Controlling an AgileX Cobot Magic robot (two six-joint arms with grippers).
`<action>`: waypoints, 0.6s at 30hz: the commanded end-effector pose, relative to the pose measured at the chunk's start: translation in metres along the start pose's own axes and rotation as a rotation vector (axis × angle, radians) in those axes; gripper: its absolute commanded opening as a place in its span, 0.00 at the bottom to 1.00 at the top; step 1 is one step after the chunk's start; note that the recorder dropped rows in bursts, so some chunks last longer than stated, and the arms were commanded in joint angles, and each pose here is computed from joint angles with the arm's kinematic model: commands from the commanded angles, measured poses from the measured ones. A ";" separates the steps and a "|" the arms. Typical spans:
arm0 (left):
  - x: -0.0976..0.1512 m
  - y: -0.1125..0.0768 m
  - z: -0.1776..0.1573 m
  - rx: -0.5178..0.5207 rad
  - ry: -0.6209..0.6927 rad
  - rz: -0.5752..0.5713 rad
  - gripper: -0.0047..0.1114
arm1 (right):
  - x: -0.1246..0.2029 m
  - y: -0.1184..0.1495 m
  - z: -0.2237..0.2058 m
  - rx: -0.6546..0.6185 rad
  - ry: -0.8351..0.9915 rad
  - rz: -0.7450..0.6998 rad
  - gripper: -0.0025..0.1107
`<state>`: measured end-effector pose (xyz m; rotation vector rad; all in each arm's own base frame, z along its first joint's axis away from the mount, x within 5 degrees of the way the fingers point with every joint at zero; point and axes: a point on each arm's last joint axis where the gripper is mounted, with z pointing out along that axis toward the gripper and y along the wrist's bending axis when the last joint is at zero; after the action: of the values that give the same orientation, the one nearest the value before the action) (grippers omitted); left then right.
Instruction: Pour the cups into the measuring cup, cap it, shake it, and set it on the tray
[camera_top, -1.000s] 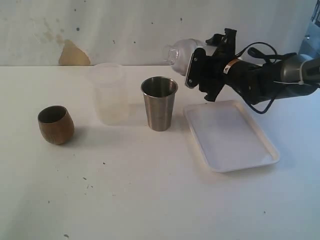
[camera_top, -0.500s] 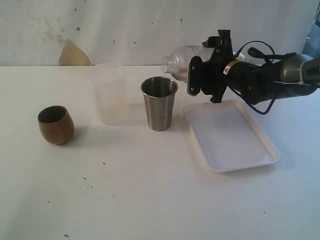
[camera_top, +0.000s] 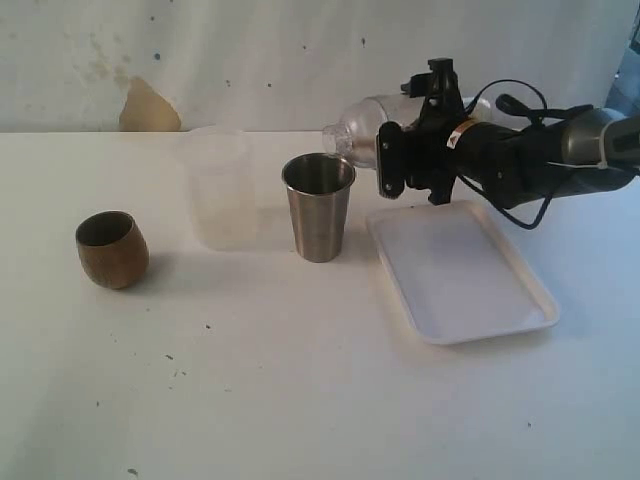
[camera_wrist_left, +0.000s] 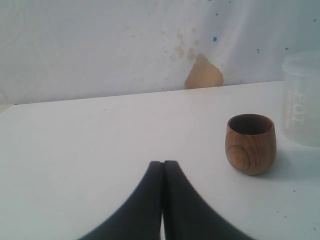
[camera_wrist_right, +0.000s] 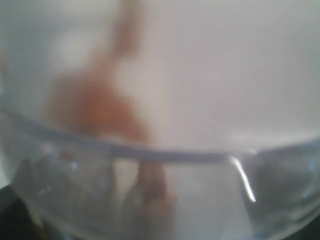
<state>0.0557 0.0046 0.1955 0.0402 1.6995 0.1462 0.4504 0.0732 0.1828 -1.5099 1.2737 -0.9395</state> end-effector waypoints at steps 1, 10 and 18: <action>0.001 0.000 0.000 -0.003 -0.011 0.006 0.04 | 0.003 -0.020 -0.003 0.125 0.004 -0.028 0.02; 0.001 0.000 0.000 -0.003 -0.011 0.006 0.04 | 0.001 -0.033 -0.008 0.188 -0.011 -0.057 0.02; 0.001 0.000 0.000 -0.003 -0.011 0.006 0.04 | 0.001 -0.046 -0.015 0.226 -0.013 -0.062 0.02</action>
<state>0.0557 0.0046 0.1955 0.0402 1.6995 0.1462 0.4493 0.0749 0.2028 -1.4903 1.1587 -1.0098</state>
